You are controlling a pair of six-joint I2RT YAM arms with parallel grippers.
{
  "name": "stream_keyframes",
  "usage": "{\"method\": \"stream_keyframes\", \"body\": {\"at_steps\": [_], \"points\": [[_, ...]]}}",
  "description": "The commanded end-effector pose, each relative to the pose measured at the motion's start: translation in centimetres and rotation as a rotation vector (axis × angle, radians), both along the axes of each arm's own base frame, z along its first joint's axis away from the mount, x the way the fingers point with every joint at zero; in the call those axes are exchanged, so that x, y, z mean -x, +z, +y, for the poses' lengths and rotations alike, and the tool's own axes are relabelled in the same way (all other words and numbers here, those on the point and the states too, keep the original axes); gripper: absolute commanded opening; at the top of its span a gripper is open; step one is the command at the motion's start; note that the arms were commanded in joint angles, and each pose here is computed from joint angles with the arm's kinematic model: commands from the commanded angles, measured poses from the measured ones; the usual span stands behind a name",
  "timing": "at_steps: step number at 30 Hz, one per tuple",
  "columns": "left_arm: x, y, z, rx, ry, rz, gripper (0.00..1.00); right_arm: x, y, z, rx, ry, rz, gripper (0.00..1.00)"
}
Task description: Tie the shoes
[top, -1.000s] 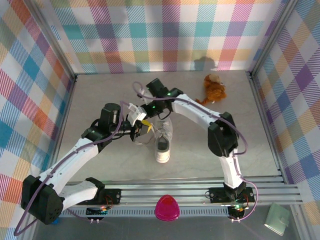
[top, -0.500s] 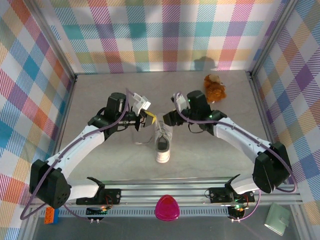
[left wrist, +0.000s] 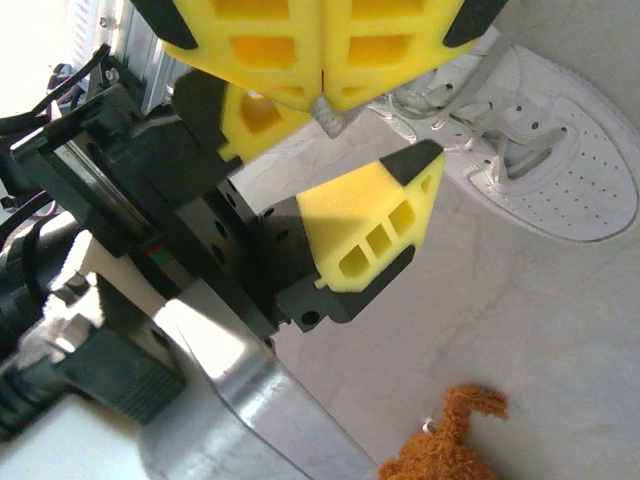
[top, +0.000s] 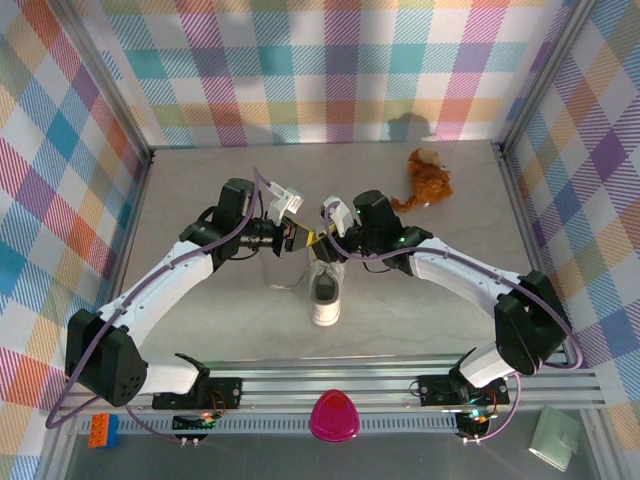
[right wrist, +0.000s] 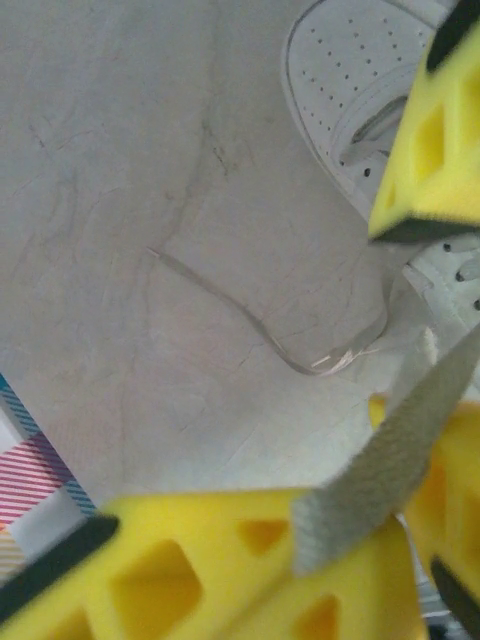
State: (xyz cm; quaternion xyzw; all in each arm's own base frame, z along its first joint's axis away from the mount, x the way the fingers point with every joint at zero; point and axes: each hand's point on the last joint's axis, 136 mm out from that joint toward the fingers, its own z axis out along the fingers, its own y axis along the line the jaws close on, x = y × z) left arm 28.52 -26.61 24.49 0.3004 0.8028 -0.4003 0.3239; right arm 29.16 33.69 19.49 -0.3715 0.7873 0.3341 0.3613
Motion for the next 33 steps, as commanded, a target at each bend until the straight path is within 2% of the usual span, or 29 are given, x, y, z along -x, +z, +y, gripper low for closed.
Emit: {"method": "stream_keyframes", "body": {"at_steps": [1,4,5,7,9,13,16,19,22,28,33], "points": [[0.2,1.0,-0.6,0.016,-0.014,0.018,0.0,-0.4,2.0,1.1,-0.044,0.027,-0.074,0.23],[0.1,0.8,-0.3,0.002,-0.006,0.023,0.0,-0.2,2.4,1.3,-0.057,0.039,-0.089,0.02],[-0.3,0.7,0.0,-0.009,0.021,0.029,0.02,0.0,2.5,1.3,-0.057,0.047,-0.091,0.0],[-1.6,0.3,1.3,-0.034,0.117,0.064,0.21,0.3,2.2,1.3,-0.048,0.061,-0.083,0.0],[-2.9,-0.3,3.1,-0.049,0.216,0.109,0.31,0.6,1.9,1.2,-0.036,0.073,-0.071,0.0],[-5.8,-3.1,8.5,-0.115,0.491,0.24,0.38,1.0,1.5,1.1,-0.024,0.084,-0.051,0.0],[-6.9,-6.6,12.4,-0.223,0.701,0.349,0.43,1.1,1.4,1.2,-0.023,0.089,-0.044,0.0],[-7.2,-10.6,14.9,-0.367,0.845,0.474,0.42,1.1,1.5,1.3,-0.026,0.094,-0.039,0.0],[-7.5,-13.9,16.2,-0.478,0.922,0.561,0.39,1.1,1.5,1.4,-0.026,0.098,-0.032,0.0],[-7.6,-18.8,16.7,-0.582,0.958,0.658,0.37,1.0,1.3,1.5,-0.011,0.095,-0.021,0.0],[-7.7,-21.4,15.9,-0.617,0.928,0.67,0.37,1.0,1.0,1.4,0.001,0.091,-0.015,0.0]]}}
